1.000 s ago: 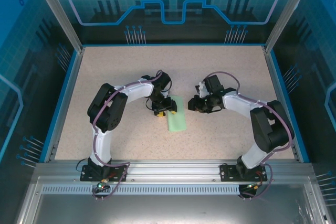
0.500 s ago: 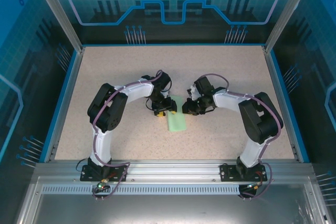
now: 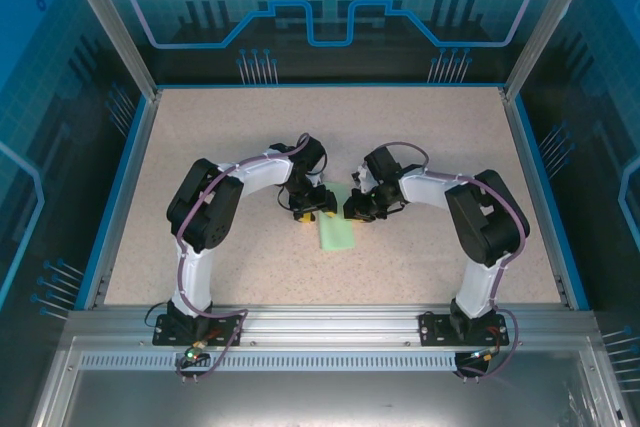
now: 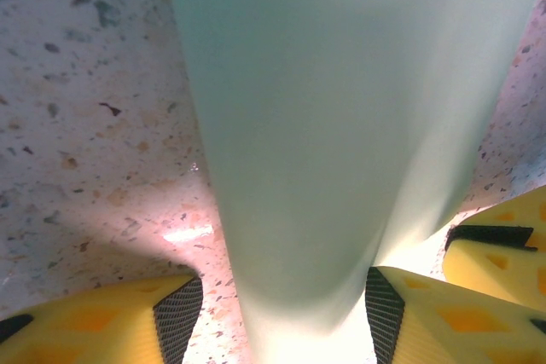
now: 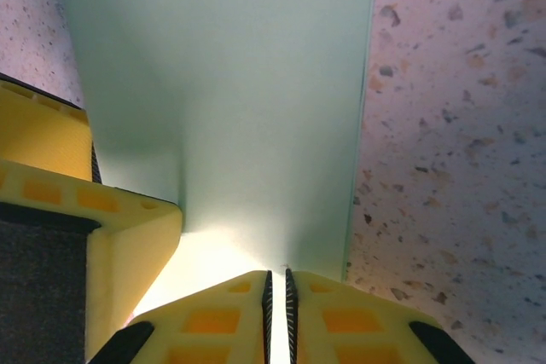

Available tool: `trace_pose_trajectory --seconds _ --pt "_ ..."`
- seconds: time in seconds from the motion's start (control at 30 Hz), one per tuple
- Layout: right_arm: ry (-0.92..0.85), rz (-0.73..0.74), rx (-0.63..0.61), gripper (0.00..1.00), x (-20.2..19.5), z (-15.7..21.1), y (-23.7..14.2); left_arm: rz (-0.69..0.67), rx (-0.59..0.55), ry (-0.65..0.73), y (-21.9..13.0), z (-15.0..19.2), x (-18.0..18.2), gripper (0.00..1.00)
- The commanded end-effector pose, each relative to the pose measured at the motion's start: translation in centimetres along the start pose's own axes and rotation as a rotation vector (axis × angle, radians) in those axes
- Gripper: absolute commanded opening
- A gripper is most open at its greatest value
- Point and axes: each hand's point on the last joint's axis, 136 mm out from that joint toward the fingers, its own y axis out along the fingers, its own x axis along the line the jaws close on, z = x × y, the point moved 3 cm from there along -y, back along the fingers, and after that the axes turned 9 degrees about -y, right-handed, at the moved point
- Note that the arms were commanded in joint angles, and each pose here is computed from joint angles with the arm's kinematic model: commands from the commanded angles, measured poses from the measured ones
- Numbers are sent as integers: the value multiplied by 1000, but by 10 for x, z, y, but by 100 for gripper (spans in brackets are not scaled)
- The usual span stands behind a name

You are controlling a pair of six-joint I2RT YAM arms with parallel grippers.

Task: Fold a paper plane with a square sheet of paper (fold left side to right side)
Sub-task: Hold the square sheet of paper at the center of the table.

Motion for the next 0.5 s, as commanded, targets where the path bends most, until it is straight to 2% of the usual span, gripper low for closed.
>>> trace_pose_trajectory --seconds 0.0,0.47 --pt "-6 22 42 15 -1 6 6 -134 74 -18 60 13 33 60" --pt "-3 50 62 15 -7 9 10 -138 75 -20 60 13 35 60"
